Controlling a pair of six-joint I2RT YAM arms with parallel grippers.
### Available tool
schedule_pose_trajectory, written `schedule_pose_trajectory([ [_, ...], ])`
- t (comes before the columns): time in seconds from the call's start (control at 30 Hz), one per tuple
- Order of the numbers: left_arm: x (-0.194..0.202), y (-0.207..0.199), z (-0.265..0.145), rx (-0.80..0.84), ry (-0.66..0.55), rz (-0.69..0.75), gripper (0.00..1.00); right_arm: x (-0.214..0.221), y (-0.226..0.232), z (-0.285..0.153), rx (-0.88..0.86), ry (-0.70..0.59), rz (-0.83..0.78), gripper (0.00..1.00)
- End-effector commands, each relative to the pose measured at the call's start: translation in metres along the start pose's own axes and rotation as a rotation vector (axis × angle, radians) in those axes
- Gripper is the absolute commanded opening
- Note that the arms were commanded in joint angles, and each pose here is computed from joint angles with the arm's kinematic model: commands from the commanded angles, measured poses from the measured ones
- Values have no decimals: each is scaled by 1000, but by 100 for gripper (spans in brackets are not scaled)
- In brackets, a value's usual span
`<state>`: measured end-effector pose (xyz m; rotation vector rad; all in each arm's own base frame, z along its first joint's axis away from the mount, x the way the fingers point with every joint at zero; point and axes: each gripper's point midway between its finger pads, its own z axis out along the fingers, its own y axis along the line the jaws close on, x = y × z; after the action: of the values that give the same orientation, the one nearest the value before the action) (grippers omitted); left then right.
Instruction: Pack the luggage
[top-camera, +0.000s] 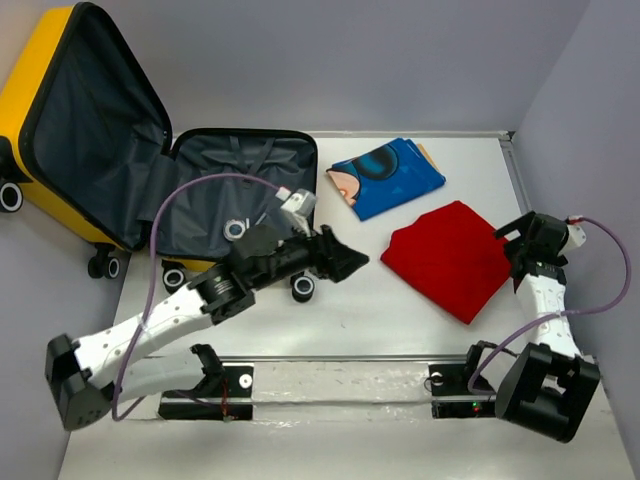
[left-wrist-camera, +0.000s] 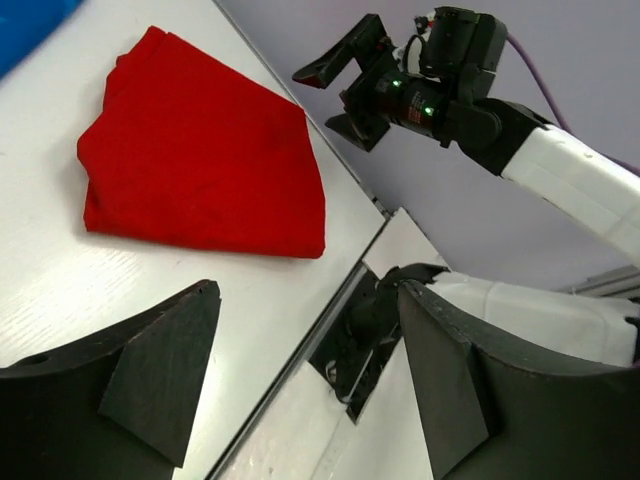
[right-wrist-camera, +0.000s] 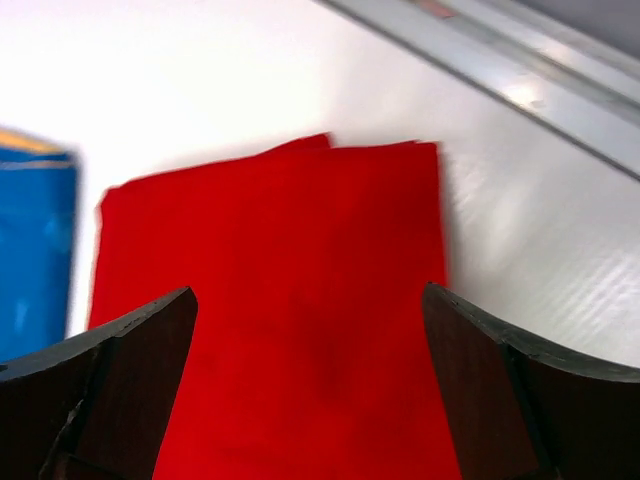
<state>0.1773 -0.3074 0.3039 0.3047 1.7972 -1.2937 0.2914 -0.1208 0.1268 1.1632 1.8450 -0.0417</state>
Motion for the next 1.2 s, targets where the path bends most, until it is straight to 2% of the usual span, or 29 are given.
schedule_pose_trajectory([
  [0.0,-10,-11,46,-108,-55,59,84,-5,-31,10,87,12,46,100],
  [0.1,35,24,83,-235,59,90,87,-3,-40,15,96,42,29,100],
  [0.27,64,61,114,-369,118,119,93,19,-54,35,113,166,37,100],
  [0.33,85,80,127,-414,171,135,94,34,-46,40,61,238,42,100],
  [0.57,122,105,166,-454,262,140,95,73,-35,57,-28,402,93,100],
  [0.63,132,113,171,-467,281,139,95,87,-28,59,-78,451,119,97],
  [0.77,136,125,178,-475,286,111,95,96,-24,58,-122,463,150,88],
  [0.93,145,152,187,-492,319,59,95,99,-23,55,-142,470,145,88],
  [1.17,162,168,197,-499,349,28,92,106,-12,51,-221,488,178,93],
])
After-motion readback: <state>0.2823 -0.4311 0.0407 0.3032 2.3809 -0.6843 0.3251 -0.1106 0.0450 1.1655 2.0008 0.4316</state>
